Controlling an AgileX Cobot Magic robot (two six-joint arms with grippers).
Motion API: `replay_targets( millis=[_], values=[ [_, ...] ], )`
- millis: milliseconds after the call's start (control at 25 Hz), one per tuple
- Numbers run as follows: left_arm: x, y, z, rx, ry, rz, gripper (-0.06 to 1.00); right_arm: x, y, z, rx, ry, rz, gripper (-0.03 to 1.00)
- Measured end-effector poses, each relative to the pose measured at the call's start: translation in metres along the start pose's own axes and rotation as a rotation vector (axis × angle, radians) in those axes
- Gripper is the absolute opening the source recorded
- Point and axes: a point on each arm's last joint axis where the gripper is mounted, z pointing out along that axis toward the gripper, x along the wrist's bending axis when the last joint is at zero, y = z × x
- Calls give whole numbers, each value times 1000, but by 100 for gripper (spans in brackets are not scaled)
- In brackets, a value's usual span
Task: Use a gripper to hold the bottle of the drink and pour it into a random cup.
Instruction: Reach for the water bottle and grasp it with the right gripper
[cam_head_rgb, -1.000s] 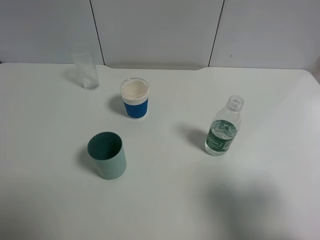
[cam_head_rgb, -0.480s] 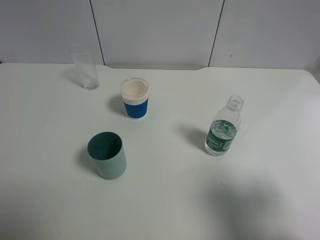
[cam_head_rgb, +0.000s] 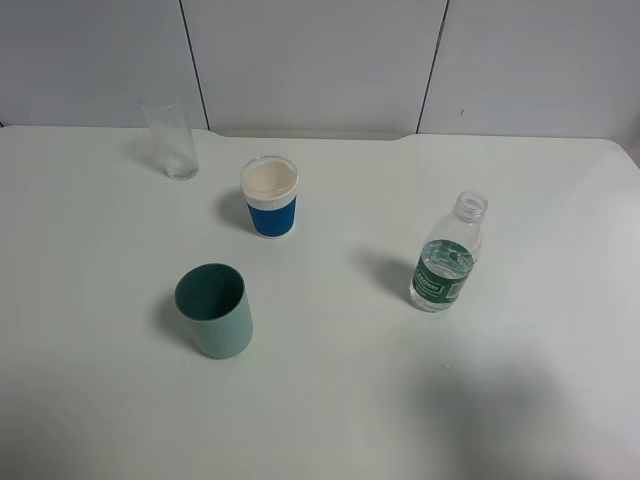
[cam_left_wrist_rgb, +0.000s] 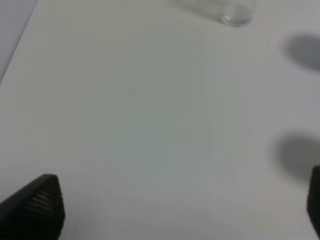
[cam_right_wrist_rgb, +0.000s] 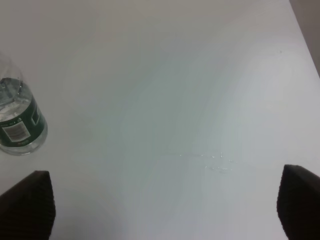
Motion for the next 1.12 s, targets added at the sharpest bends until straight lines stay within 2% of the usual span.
replay_targets(
  millis=[1120],
  values=[
    [0, 0, 0, 0, -1, -1, 98, 0, 0, 0, 0, 0, -1, 87]
  ],
)
